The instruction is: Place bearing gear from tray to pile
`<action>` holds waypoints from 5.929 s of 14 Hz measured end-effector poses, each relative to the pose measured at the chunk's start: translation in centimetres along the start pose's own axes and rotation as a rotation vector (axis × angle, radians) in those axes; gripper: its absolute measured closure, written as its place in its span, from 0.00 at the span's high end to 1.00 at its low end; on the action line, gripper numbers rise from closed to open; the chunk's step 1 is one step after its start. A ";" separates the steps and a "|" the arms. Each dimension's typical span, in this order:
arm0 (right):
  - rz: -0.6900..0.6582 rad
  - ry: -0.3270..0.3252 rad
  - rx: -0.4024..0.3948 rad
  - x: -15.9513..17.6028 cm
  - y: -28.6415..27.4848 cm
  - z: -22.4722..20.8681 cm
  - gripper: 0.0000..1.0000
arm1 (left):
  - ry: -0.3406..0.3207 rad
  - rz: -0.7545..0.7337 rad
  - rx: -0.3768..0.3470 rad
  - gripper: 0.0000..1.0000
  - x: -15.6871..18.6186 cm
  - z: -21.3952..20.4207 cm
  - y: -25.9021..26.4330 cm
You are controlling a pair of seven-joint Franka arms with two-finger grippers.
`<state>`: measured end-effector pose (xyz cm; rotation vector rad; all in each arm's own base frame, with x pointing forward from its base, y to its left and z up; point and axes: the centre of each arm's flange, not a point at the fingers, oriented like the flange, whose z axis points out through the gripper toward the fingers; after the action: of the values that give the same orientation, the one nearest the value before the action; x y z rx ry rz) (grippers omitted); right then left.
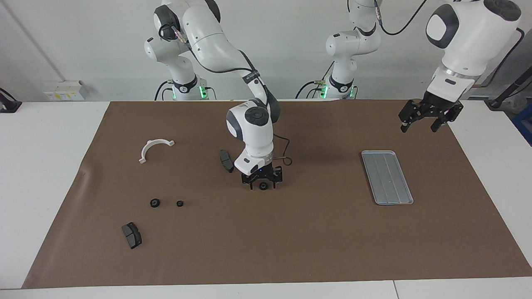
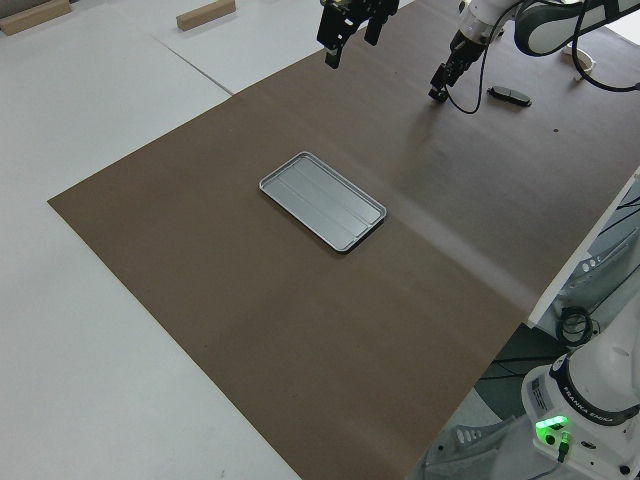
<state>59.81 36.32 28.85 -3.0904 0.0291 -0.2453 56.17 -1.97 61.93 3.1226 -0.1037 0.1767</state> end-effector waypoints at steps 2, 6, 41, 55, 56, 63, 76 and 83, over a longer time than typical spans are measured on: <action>0.000 -0.003 -0.002 -0.1 0.0 0.2 0.68 | 0.007 0.001 0.004 1.00 -0.8 -1.3 0.2; -0.001 -0.006 -0.004 -0.1 0.0 0.2 0.62 | 0.005 0.002 0.005 1.00 -1.1 -1.6 0.3; -0.164 -0.180 -0.047 1.6 27.9 -7.4 0.35 | -0.075 -0.023 0.004 1.00 -2.0 1.9 -0.9; -0.173 -0.182 -0.038 -3.6 32.3 -2.7 0.62 | -0.074 0.026 0.002 1.00 -2.0 1.8 2.0; -0.141 -0.167 -0.041 -3.2 32.2 -3.2 0.72 | -0.074 0.028 0.001 1.00 -2.0 1.8 2.1; 0.074 -0.058 -0.047 1.7 30.7 -11.1 1.00 | -0.075 0.027 0.001 1.00 -2.0 1.8 2.1; 0.076 -0.218 -0.040 -0.6 38.8 -28.6 1.00 | -0.076 0.017 0.002 1.00 -2.0 1.8 1.6; 0.067 -0.179 -0.037 -0.4 39.6 -33.5 1.00 | -0.076 0.017 0.002 1.00 -2.0 1.8 1.5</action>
<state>53.51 -4.52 60.15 -3.1277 0.1319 0.0349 54.27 -3.41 59.91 3.1314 -0.1309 0.0586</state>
